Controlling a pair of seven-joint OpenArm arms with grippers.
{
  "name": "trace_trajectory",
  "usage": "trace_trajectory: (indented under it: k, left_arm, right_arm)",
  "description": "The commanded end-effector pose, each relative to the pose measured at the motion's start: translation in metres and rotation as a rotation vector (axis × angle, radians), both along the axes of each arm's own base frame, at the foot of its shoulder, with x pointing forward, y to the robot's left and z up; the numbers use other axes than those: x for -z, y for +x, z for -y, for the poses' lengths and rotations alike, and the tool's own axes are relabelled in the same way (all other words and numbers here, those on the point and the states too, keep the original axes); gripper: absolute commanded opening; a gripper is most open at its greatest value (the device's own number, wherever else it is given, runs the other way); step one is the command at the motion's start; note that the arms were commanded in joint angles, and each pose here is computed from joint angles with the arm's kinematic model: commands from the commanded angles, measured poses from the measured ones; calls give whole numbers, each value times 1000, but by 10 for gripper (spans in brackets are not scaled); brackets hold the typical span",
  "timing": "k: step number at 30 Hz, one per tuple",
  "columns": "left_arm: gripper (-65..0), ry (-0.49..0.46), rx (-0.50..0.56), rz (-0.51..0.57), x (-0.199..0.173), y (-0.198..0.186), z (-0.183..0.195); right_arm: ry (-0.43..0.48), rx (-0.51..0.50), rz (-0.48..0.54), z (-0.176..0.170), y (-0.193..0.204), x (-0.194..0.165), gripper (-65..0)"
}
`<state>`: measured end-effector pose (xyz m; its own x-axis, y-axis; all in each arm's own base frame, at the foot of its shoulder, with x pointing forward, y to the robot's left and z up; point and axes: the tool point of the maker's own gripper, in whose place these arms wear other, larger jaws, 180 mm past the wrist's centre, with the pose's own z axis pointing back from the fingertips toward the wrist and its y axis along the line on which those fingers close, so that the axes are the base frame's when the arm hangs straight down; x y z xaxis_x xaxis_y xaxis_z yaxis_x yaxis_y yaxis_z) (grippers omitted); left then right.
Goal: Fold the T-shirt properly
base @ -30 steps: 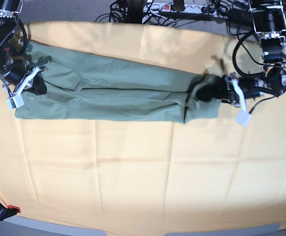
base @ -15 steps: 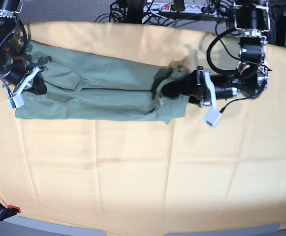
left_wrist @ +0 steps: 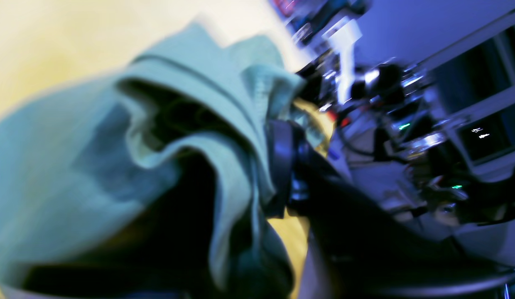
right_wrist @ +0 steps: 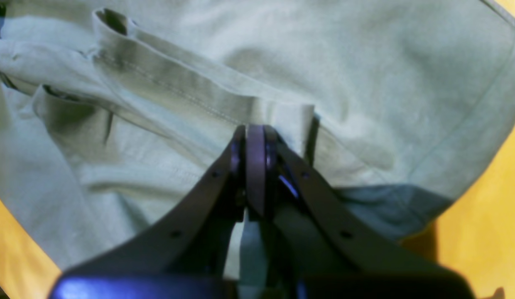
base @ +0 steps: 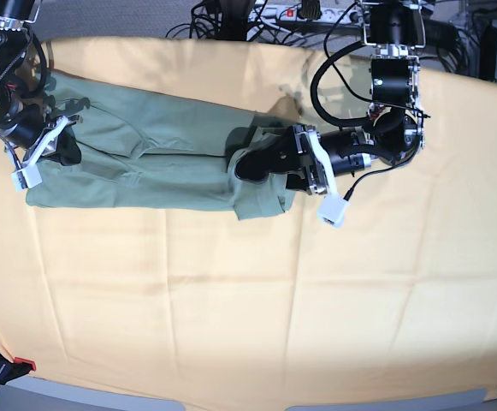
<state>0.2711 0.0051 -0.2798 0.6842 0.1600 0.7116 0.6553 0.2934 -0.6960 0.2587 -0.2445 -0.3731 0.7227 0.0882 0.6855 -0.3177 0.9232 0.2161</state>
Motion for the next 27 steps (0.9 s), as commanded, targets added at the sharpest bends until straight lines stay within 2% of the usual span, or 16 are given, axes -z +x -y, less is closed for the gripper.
trace_trajectory:
  k: [1,2,3,7,10,13,14,15,16,17,18,22,27]
  left_arm:
    - [-303,-45,-2,43,-17,5,0]
    - [-249,-48,4,41,-17,4,1]
    - [-224,-48,11,38,-17,3,1]
    - [-221,-103,36,0,-25,-2,3]
    - [-221,-127,49,2,-29,-4,3]
    - [-224,-115,63,102,-33,-6,2]
    - [-252,-113,56,134,-34,-5,-1]
    - [-323,-111,44,139,-35,-3,-4]
    - [-433,-110,28,146,-37,1,-8]
    - [-571,-103,7,155,-39,5,-14]
    - [-650,-76,-15,161,-37,10,-20]
    - [-650,1,-128,181,-33,28,-53]
    - [-650,118,-246,202,-30,40,-104]
  right_arm:
    - [-33,-3,11,8,3,-7,-650]
    - [-33,-3,11,8,3,-7,-650]
    - [-28,-3,13,7,3,-8,-650]
    - [3,-3,25,4,5,-11,-650]
    - [11,-4,24,2,5,-12,-573]
    - [10,-4,25,3,5,-12,-518]
    - [10,-4,27,3,6,-13,-502]
    - [9,-4,33,4,7,-14,-484]
    - [16,-5,46,3,11,-18,-461]
    - [27,-4,63,3,15,-23,-435]
    - [37,-6,84,3,21,-30,-406]
    - [36,-14,172,9,47,-60,-315]
    - [-33,38,252,36,71,-91,-303]
